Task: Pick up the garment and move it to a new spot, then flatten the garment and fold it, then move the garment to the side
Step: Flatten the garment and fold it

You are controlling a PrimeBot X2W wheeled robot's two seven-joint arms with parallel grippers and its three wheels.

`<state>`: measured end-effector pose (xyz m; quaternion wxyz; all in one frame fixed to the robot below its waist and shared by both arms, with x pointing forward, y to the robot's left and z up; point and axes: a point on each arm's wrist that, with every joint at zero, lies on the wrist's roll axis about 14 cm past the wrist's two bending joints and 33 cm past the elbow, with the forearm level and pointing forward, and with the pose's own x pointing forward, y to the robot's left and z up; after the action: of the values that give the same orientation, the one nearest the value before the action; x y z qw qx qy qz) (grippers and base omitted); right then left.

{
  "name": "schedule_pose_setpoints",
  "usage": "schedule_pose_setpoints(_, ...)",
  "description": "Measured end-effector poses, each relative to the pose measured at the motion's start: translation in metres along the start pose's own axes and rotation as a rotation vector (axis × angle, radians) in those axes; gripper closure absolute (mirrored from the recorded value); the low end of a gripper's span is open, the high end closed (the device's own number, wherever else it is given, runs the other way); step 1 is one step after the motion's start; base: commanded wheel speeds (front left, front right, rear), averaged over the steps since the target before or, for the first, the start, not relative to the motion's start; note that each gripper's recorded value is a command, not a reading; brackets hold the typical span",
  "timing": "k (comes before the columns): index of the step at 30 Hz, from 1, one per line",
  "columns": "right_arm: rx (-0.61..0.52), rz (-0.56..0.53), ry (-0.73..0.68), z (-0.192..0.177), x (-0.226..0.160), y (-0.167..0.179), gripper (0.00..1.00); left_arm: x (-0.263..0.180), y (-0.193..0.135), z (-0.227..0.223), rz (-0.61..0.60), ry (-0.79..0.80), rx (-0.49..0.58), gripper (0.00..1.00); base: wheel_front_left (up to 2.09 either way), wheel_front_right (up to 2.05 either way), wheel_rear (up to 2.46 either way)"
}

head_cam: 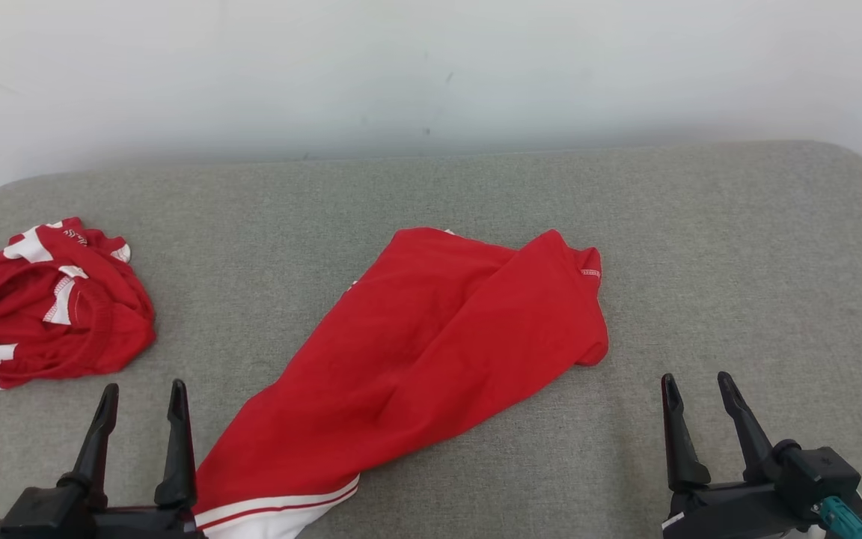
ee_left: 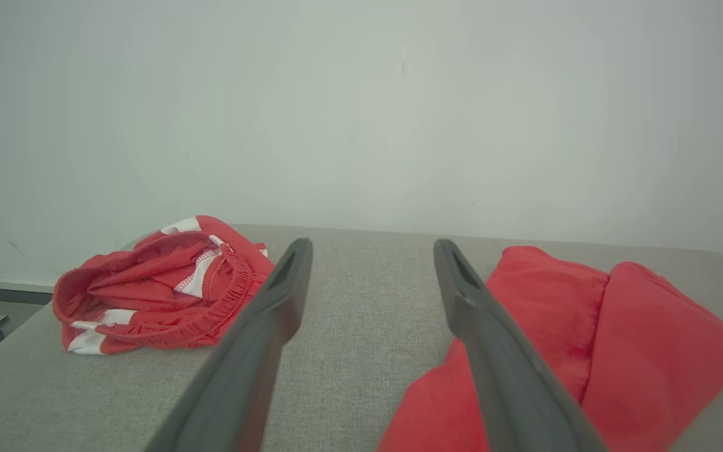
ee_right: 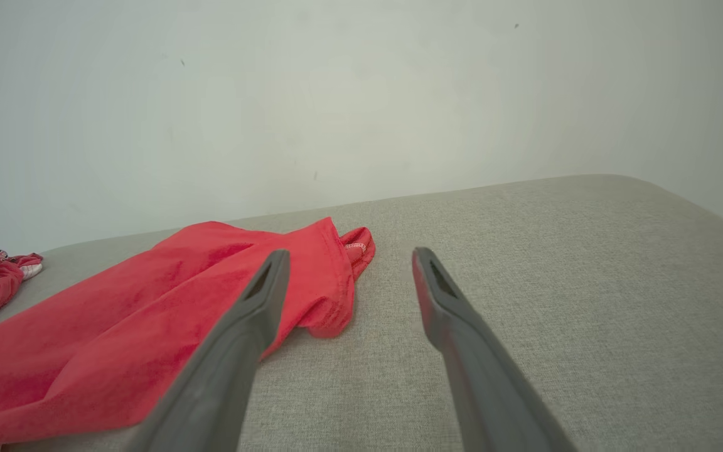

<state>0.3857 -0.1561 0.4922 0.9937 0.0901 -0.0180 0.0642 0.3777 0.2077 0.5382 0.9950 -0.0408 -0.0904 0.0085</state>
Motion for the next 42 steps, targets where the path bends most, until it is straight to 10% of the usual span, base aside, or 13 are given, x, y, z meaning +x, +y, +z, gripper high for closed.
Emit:
schedule_pose_setpoints(21,-0.087,0.067,0.049,-0.008,0.049,-0.002,0.0,0.005,-0.001,-0.011,-0.001,0.021,-0.01,0.0,0.0,0.0,0.0)
schedule_pose_setpoints(36,-0.113,0.119,0.339,-0.09,0.091,0.005,0.0,-0.006,0.024,-0.023,0.079,0.069,-0.013,0.0,0.0,0.0,0.0)
schedule_pose_setpoints(37,-0.107,0.123,0.351,-0.094,0.092,0.007,0.2,-0.007,0.025,-0.024,0.083,0.072,-0.014,0.0,0.0,0.0,0.0)
schedule_pose_setpoints(38,-0.103,0.127,0.361,-0.097,0.092,0.009,0.82,-0.007,0.027,-0.024,0.088,0.074,-0.015,0.0,0.0,0.0,0.0)
schedule_pose_setpoints(39,-0.094,0.131,0.367,-0.1,0.092,0.012,1.0,-0.008,0.028,-0.025,0.092,0.077,-0.014,0.0,0.0,0.0,0.0)
schedule_pose_setpoints(42,-0.075,0.139,0.341,-0.093,0.095,0.017,1.0,-0.008,0.029,-0.026,0.095,0.079,-0.016,0.0,0.0,0.0,0.0)
